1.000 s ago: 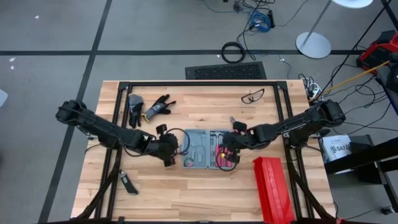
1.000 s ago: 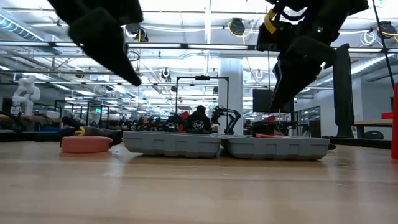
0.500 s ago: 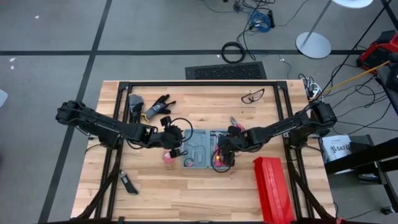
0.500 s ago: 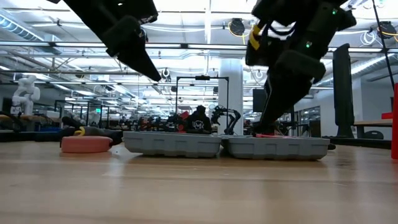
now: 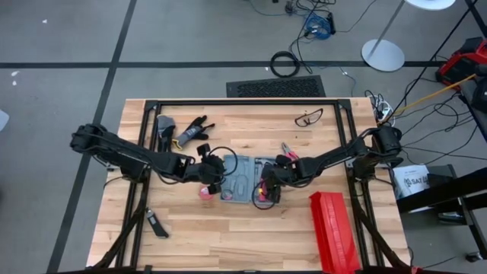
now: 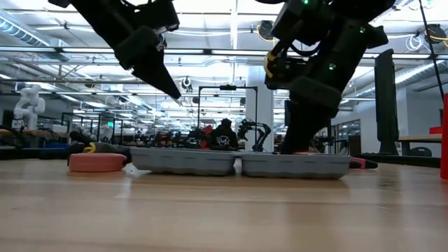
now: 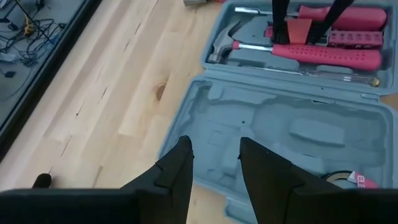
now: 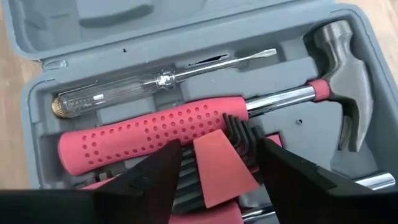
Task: Prefit tool cases
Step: Remove the red allen wrench from the gray prefit tools case
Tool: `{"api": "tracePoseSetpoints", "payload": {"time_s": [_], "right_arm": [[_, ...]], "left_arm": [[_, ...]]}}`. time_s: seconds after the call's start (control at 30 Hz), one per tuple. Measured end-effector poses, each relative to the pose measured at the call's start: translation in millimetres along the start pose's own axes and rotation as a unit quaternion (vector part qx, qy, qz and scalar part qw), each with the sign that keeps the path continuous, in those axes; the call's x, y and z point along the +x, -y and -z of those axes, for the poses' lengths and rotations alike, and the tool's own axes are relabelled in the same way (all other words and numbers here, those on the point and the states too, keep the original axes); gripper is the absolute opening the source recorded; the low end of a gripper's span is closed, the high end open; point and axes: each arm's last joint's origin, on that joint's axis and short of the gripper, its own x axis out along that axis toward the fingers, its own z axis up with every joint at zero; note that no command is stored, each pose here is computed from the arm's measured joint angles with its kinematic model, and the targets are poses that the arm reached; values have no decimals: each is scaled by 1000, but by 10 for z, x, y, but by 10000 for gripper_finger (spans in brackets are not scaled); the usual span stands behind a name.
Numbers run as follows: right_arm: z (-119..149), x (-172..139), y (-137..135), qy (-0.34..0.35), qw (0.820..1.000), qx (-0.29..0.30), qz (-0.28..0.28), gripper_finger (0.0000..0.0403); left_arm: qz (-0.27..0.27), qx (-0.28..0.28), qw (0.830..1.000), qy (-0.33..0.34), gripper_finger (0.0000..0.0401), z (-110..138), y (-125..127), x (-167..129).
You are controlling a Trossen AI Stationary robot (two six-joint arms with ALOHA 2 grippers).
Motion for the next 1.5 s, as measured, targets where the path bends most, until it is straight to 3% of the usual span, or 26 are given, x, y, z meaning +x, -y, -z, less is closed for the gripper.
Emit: {"api": "tracePoseSetpoints", "payload": {"time_s": [0.17,0.4,0.63,0.8,1.03,1.17,1.5], "right_arm": [[-27,-23,7,17,1000,3,-5,160],[-94,-371,8,77,996,-33,-20,13],[-104,-665,79,98,995,-14,-15,2],[-13,-608,95,51,998,-21,4,29],[-10,-565,89,44,999,-6,8,123],[5,-533,130,26,999,16,17,165],[20,-399,343,-18,998,62,-16,187]], "left_arm": [[-2,6,1000,-12,137,35,52,107],[1,9,1000,-16,137,56,99,187],[13,-2,1000,2,137,15,113,187],[41,-25,998,43,137,-74,150,199],[43,-34,997,50,137,-43,244,469],[73,-42,995,61,137,-33,319,690],[101,-40,992,67,137,-234,463,1024]]}}
